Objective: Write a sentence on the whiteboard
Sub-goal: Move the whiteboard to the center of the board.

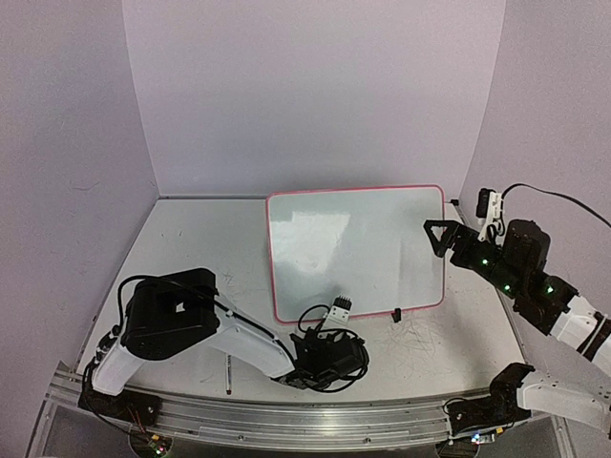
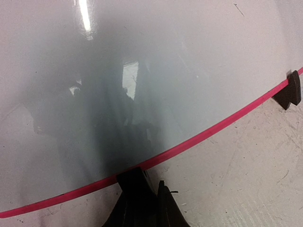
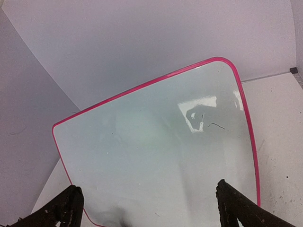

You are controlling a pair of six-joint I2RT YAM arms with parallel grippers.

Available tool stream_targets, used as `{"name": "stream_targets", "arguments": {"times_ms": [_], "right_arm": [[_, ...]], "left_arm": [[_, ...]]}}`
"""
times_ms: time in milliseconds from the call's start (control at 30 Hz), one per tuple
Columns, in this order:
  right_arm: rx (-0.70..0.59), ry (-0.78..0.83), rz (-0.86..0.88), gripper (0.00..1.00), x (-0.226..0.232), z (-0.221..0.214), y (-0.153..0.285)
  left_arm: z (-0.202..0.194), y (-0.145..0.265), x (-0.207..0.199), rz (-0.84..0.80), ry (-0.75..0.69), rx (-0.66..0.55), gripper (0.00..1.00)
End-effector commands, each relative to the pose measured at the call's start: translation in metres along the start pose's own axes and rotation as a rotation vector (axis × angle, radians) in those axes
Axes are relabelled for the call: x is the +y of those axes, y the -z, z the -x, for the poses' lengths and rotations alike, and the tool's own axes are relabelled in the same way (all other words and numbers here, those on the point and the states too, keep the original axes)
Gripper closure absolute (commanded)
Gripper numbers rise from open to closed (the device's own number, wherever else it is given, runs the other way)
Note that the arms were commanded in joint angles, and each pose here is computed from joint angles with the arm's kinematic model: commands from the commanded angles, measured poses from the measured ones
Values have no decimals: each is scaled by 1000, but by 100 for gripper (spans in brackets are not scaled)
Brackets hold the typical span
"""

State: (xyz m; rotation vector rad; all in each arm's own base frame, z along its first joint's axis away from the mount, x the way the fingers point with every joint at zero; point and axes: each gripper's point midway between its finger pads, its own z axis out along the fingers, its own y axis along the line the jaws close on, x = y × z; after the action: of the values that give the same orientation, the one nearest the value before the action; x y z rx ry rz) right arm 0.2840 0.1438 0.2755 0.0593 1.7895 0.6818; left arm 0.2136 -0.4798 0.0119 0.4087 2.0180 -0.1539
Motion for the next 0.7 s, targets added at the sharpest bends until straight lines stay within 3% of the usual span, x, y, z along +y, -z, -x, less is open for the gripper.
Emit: {"name": "stream_targets", "arguments": {"times_ms": [0,200,367,667], "right_arm": [[1,-5,1,2,3,3,-4],[10,-17,-2,2,0,-3,-6],[20,-5,-5,2,1,-3,-11],[22,11,32,2,8,-2,-13]], "left_arm": [[-9,25,-67,-211,-42,30,100],[-1,31,-68,-213,-61,19,93],[15,44,-72,-268,-75,18,60],[58,85,-55,-361,-54,0,42]]}}
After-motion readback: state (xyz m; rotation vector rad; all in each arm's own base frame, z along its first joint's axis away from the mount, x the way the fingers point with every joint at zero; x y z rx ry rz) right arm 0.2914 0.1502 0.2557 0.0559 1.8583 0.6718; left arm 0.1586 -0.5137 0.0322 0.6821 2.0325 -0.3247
